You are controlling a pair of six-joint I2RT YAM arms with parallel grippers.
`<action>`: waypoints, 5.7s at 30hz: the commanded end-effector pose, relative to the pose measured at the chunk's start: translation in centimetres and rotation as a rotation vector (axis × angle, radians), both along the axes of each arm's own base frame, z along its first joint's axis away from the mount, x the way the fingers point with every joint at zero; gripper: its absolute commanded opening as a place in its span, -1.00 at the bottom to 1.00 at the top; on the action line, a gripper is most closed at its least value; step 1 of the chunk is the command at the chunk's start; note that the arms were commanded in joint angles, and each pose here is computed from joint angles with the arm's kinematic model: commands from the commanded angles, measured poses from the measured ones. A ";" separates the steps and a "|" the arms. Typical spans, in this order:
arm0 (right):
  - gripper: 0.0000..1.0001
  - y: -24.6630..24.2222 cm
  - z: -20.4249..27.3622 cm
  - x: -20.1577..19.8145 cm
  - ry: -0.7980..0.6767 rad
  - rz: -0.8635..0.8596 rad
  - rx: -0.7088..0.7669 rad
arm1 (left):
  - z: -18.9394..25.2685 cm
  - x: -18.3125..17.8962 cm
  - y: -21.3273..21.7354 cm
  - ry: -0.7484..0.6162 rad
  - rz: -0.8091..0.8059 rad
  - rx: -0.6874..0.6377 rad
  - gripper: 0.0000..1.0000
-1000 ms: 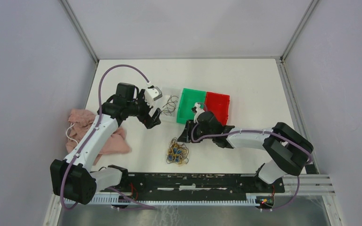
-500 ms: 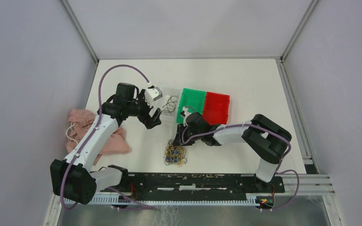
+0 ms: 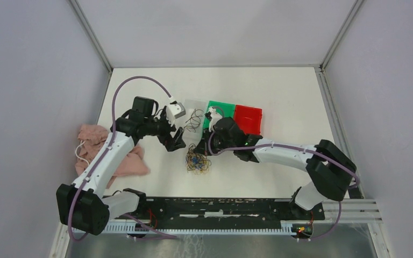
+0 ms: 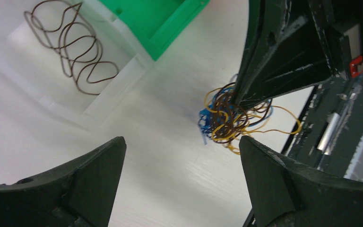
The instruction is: Untangle the cables
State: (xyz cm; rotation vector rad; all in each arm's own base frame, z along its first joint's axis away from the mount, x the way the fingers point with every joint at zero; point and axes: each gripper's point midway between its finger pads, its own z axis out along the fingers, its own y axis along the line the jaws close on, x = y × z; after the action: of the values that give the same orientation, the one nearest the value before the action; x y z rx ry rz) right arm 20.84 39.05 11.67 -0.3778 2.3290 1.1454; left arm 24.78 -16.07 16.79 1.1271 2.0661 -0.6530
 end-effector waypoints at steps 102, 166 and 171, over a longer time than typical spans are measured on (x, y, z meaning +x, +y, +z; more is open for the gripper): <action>-0.88 2.9 17.5 -4.0 -0.112 0.204 0.399 | 7.8 -3.7 -3.6 -0.275 -0.181 -0.274 0.18; 0.42 2.4 8.8 1.6 -0.130 -0.084 0.208 | 22.4 -9.5 -5.3 -0.444 -0.365 -0.581 -0.94; 0.34 1.8 5.1 1.5 -0.096 -0.099 0.142 | 25.4 -9.8 -5.3 -0.496 -0.367 -0.614 -0.94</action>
State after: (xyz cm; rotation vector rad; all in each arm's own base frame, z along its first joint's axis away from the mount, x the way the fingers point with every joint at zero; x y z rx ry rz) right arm 21.95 41.20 19.24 -0.2899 2.1154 1.2591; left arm 16.50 -21.33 37.06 1.1558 1.2784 -0.9819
